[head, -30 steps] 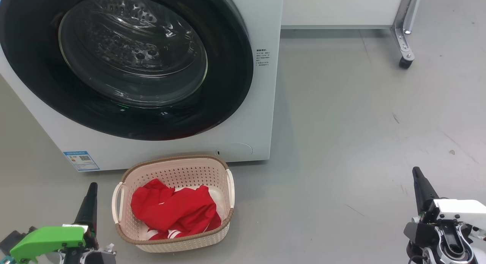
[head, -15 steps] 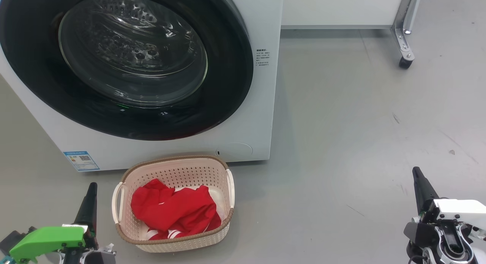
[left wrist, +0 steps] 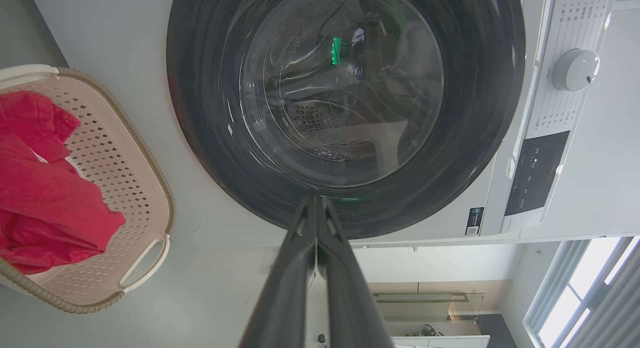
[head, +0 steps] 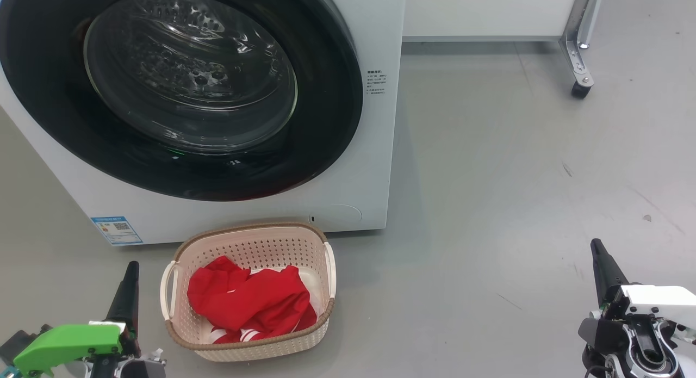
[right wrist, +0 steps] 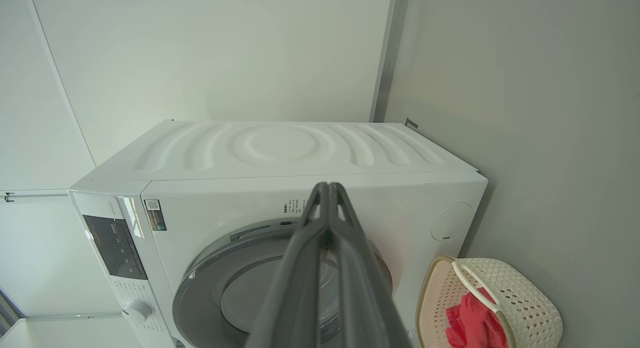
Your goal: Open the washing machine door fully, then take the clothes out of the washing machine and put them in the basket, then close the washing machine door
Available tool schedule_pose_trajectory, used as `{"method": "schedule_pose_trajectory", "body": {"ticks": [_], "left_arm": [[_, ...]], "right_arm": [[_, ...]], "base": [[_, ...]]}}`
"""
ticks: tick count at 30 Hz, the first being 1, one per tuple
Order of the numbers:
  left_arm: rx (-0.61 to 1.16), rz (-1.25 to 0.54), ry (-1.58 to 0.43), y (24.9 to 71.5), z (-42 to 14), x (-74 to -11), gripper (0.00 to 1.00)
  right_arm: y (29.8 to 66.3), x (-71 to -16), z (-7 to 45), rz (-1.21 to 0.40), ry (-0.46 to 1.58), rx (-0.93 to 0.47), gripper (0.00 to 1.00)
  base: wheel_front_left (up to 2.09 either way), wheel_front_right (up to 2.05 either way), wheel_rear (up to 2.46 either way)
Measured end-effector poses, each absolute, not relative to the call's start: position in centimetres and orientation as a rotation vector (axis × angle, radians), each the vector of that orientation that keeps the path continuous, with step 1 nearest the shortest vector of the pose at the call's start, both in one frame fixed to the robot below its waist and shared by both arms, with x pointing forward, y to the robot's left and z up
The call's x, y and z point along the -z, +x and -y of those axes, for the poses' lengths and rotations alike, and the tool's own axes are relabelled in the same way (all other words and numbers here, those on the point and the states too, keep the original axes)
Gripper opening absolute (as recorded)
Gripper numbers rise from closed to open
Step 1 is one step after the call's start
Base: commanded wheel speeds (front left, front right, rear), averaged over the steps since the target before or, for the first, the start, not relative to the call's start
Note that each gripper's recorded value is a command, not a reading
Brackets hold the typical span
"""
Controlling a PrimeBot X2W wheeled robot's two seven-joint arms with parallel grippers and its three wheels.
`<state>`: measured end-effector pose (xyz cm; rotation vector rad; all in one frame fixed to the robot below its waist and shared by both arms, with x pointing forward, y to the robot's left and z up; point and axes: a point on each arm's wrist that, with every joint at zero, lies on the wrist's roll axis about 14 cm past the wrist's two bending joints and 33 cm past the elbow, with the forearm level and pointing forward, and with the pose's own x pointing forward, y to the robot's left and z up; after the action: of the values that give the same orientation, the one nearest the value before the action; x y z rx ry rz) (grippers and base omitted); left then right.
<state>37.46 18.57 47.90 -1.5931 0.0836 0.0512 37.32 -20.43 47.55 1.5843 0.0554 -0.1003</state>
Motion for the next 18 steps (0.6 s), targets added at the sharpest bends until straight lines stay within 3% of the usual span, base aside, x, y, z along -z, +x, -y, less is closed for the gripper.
{"method": "schedule_pose_trajectory", "body": {"ticks": [18], "left_arm": [[-0.052,-0.083,-1.593,37.46,-18.6,-47.9,0.0]], "right_arm": [[37.32,-47.56,20.44,-0.055,1.584,0.1,0.0]], "base": [[0.0,0.0,0.0]]}}
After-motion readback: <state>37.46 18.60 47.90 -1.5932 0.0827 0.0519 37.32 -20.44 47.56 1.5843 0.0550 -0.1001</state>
